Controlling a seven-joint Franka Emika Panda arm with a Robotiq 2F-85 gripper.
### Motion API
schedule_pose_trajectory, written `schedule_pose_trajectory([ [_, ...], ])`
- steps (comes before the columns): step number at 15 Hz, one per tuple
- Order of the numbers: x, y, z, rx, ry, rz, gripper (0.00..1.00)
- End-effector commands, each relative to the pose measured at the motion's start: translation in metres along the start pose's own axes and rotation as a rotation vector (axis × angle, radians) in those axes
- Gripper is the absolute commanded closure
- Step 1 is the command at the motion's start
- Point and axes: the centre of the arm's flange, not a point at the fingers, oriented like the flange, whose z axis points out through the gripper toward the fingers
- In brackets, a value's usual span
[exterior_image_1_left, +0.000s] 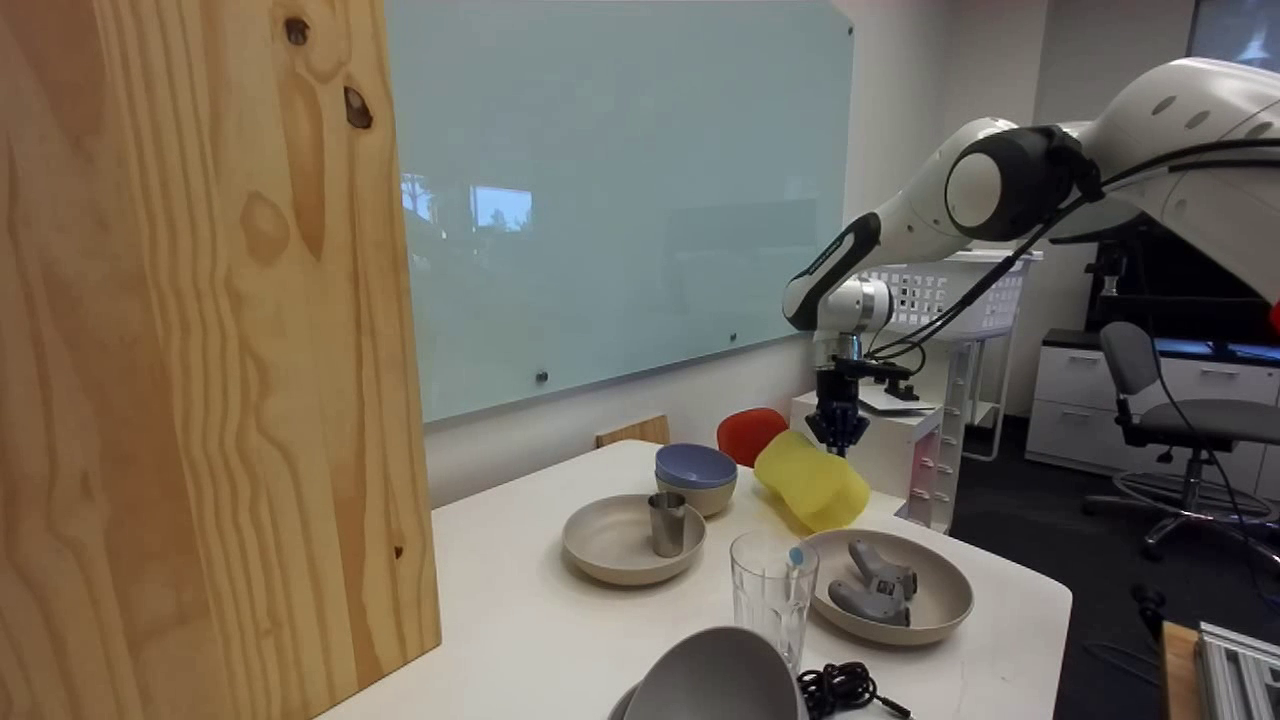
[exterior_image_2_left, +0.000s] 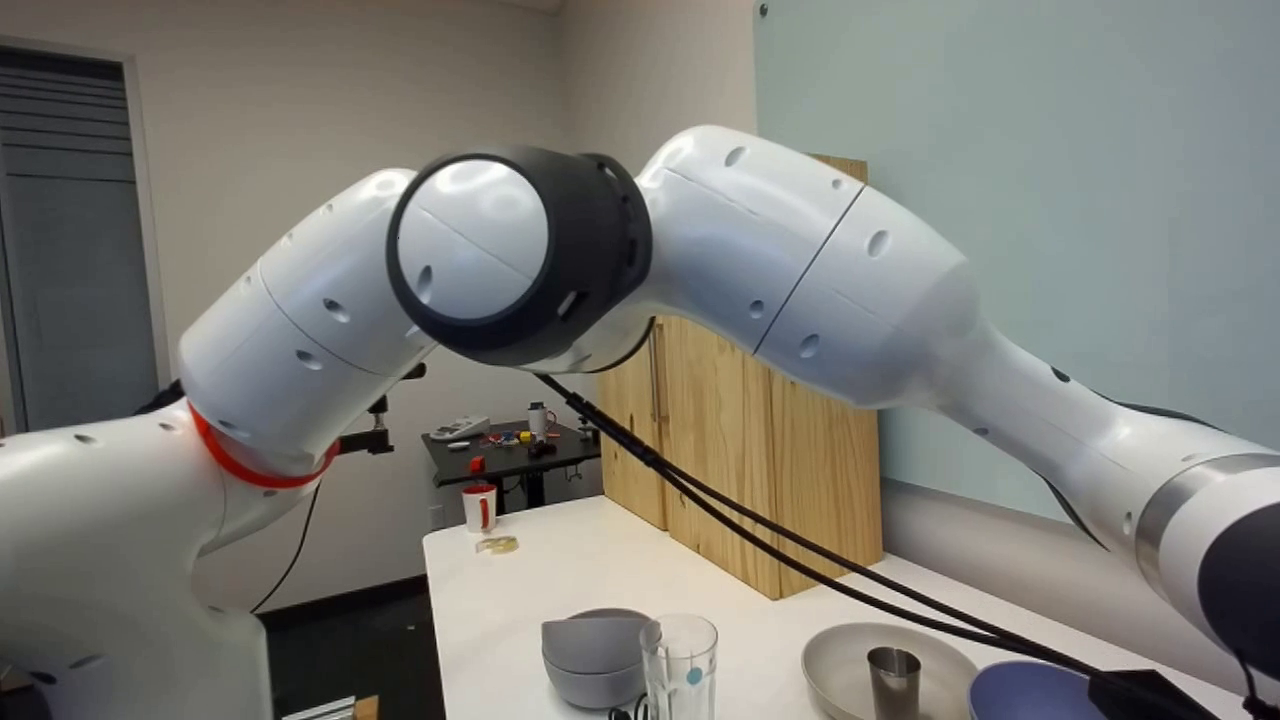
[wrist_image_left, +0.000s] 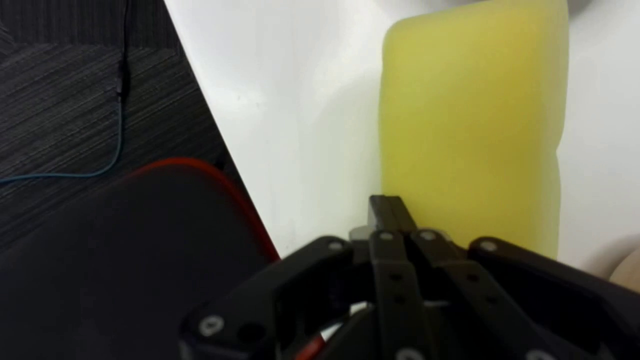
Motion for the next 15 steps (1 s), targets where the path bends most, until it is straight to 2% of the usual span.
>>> schedule_pose_trajectory([
  [1,0.0,0.001,0.016,0.006,-0.024,0.007,1.0],
  [5,0.004,-0.001,0.015,0.003,-0.03,0.002,1.0],
  [11,0.009,0.005,0.042,0.038,-0.032,0.011,1.0],
  [15,0.018,0.001,0.037,0.027,-0.032,-0.004,1.0],
])
